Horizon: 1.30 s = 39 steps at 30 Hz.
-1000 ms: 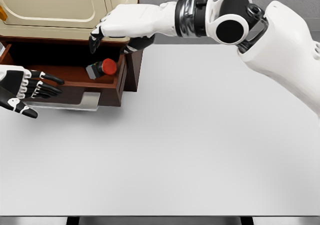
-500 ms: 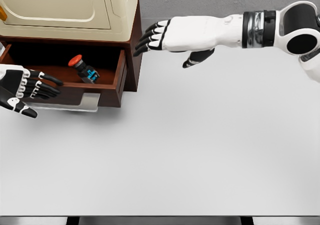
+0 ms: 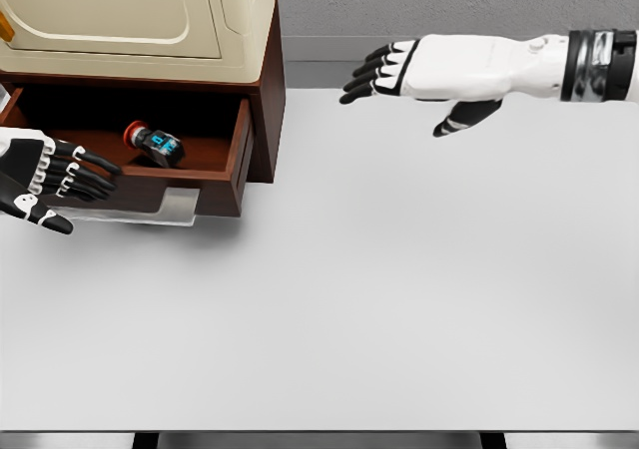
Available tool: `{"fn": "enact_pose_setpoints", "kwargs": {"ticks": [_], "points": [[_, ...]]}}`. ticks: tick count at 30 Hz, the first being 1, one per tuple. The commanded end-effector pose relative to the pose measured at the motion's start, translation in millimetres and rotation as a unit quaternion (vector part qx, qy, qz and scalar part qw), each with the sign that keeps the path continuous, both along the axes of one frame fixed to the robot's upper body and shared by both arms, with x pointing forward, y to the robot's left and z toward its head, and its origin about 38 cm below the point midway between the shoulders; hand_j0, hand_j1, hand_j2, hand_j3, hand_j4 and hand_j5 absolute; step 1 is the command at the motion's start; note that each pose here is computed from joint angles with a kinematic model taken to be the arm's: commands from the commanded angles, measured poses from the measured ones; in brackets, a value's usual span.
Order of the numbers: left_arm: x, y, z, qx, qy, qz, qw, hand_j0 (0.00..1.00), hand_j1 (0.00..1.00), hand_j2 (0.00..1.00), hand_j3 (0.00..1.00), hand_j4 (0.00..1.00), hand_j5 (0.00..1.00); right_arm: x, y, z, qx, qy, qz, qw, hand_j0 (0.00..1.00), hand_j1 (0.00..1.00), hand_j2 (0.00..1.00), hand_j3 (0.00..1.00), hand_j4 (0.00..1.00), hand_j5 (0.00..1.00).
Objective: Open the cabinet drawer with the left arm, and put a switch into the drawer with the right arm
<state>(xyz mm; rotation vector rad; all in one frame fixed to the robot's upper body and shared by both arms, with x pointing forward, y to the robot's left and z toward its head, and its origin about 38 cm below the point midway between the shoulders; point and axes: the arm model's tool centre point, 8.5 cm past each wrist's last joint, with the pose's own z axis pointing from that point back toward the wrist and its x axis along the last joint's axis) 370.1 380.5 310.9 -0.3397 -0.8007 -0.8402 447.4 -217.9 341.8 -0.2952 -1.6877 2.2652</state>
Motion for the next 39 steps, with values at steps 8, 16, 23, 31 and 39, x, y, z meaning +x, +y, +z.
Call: {"fn": "enact_pose_setpoints", "kwargs": {"ticks": [8,16,23,31,39], "points": [[5.4,8.2,8.0,0.037,-0.044,0.004,0.9983,1.00,1.00,1.00,1.00,1.00,1.00,6.7,-13.9,-18.6,0.001,0.026,-0.025,0.9993,1.00,1.00,1.00,1.00,1.00,1.00],[6.1,8.3,12.6,0.036,-0.051,0.005,0.9981,1.00,1.00,1.00,1.00,1.00,1.00,7.0,-15.7,-18.1,0.001,0.026,-0.027,0.9993,1.00,1.00,1.00,1.00,1.00,1.00],[7.7,7.7,22.3,0.031,-0.064,0.005,0.9974,1.00,1.00,1.00,1.00,1.00,1.00,7.0,-15.2,-17.6,0.002,0.025,-0.027,0.9993,1.00,1.00,1.00,1.00,1.00,1.00],[8.8,7.3,35.0,0.024,-0.081,0.006,0.9964,1.00,1.00,1.00,1.00,1.00,1.00,7.1,-15.4,-17.1,0.002,0.025,-0.027,0.9993,1.00,1.00,1.00,1.00,1.00,1.00],[9.9,2.5,55.6,-0.005,-0.102,0.004,0.9948,1.00,1.00,1.00,1.00,1.00,1.00,6.3,-23.7,-15.3,0.020,0.022,-0.037,0.9989,1.00,1.00,1.00,1.00,1.00,1.00]]}}
